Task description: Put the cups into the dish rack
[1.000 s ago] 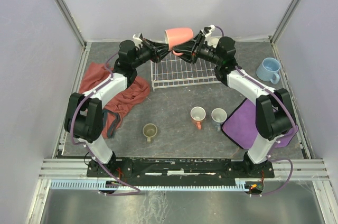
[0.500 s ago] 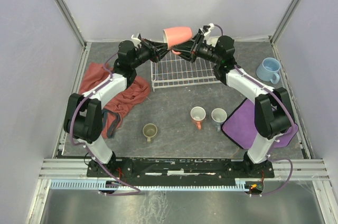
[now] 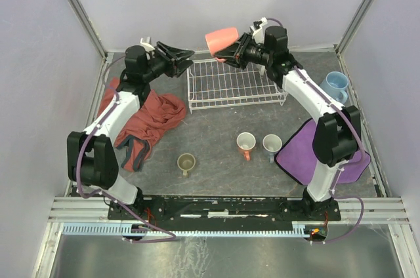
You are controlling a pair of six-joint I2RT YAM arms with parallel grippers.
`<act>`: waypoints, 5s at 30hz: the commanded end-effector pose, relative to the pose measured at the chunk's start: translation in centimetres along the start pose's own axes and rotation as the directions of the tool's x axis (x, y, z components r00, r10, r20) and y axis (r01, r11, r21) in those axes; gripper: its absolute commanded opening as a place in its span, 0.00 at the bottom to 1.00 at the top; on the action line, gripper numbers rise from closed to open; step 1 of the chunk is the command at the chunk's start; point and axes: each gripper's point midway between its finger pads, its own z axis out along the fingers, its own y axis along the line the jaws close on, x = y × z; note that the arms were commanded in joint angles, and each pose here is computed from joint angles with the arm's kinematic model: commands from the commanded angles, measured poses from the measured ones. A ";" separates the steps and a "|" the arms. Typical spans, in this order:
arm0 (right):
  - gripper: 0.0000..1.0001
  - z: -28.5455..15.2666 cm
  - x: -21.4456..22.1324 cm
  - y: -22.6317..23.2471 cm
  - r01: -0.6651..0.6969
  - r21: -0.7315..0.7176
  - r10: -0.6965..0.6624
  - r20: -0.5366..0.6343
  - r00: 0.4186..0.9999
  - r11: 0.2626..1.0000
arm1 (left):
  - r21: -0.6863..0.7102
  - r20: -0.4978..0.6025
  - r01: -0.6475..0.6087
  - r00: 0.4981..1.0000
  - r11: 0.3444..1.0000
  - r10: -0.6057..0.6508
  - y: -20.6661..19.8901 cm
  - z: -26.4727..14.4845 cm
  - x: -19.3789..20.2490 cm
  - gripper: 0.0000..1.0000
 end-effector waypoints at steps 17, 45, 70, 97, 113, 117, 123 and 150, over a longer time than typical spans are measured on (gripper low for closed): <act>0.01 -3.8 -10.2 -11.9 0.371 0.736 -0.525 -0.024 0.851 0.567 | -0.360 -0.051 -0.374 0.923 0.855 0.382 7.1 -3.7 -4.7 0.54; 0.01 0.2 -16.4 -19.4 0.275 0.917 -0.679 -0.005 0.734 0.290 | -0.388 -0.055 -0.397 0.911 0.832 0.409 8.4 -5.6 -5.1 0.53; 0.01 0.1 -16.4 -23.4 0.234 0.931 -0.640 -0.001 0.768 0.279 | -0.396 -0.048 -0.389 0.913 0.832 0.405 8.9 -6.1 -5.3 0.52; 0.58 -0.5 -14.9 -24.6 0.281 0.927 -0.622 -0.069 0.780 0.249 | -0.403 -0.045 -0.385 0.914 0.830 0.402 9.3 -6.4 -5.4 0.54; 0.58 -3.6 -10.9 -16.4 0.343 0.879 -0.628 -0.066 0.776 0.331 | -0.379 -0.094 -0.457 0.884 0.805 0.458 8.2 -6.3 -5.4 0.65; 0.58 -5.9 -9.5 -14.3 0.360 0.872 -0.626 -0.082 0.776 0.332 | -0.297 -0.145 -0.495 0.869 0.817 0.474 7.0 -6.1 -4.1 0.72; 0.58 -10.0 -6.5 -12.1 0.390 0.868 -0.599 -0.141 0.788 0.309 | -0.130 -0.193 -0.530 0.843 0.838 0.503 4.7 -6.9 -1.2 0.99; 0.60 -23.0 -1.0 -9.3 0.287 0.858 -0.515 -0.031 0.856 0.426 | -0.445 -0.582 -0.727 0.678 0.523 0.448 13.3 -4.8 20.2 0.68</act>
